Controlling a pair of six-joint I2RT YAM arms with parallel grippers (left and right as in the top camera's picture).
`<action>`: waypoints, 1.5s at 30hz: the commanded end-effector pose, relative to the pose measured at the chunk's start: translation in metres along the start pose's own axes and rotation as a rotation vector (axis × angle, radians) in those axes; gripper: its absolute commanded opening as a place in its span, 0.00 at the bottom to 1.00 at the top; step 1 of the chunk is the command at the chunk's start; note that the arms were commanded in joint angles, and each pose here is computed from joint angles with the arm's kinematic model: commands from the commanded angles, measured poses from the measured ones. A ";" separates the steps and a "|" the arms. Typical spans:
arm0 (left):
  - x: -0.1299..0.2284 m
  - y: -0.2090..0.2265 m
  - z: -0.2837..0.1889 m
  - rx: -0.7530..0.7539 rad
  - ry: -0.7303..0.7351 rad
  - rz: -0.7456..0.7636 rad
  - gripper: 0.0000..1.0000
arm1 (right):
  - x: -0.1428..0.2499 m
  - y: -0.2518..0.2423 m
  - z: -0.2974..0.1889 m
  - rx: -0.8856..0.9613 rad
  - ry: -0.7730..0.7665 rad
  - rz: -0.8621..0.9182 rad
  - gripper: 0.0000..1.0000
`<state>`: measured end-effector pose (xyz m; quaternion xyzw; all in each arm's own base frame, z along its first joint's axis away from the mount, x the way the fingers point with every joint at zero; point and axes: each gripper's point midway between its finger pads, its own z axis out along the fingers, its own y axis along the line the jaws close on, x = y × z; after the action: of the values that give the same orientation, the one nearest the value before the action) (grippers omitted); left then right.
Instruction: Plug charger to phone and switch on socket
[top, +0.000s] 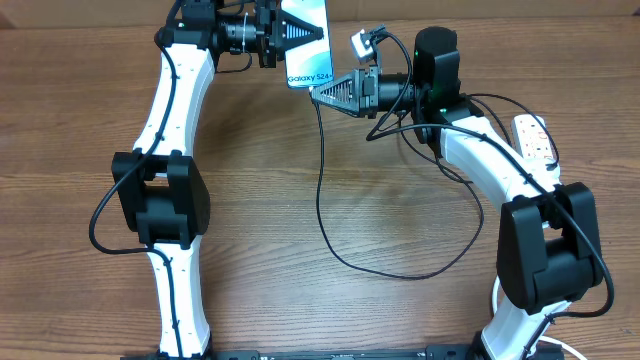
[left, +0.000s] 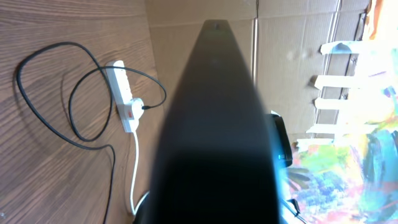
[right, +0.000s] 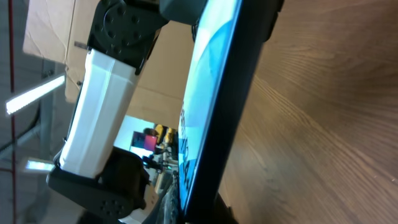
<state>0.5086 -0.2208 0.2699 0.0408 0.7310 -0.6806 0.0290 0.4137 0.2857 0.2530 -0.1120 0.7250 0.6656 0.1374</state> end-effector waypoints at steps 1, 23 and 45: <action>0.009 -0.019 0.009 0.023 0.036 0.048 0.04 | -0.027 0.013 -0.006 0.044 -0.131 0.025 0.04; 0.010 -0.020 0.010 0.027 0.041 0.047 0.04 | -0.062 0.019 -0.012 0.063 -0.314 -0.012 0.20; -0.004 -0.011 -0.003 -0.022 -0.028 0.112 0.04 | -0.024 -0.006 -0.034 0.076 -0.099 -0.005 0.86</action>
<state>0.5085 -0.2289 0.2698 0.0521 0.7366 -0.6730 0.0427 0.4461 0.2598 0.2443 -0.0233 0.7468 0.6449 0.1608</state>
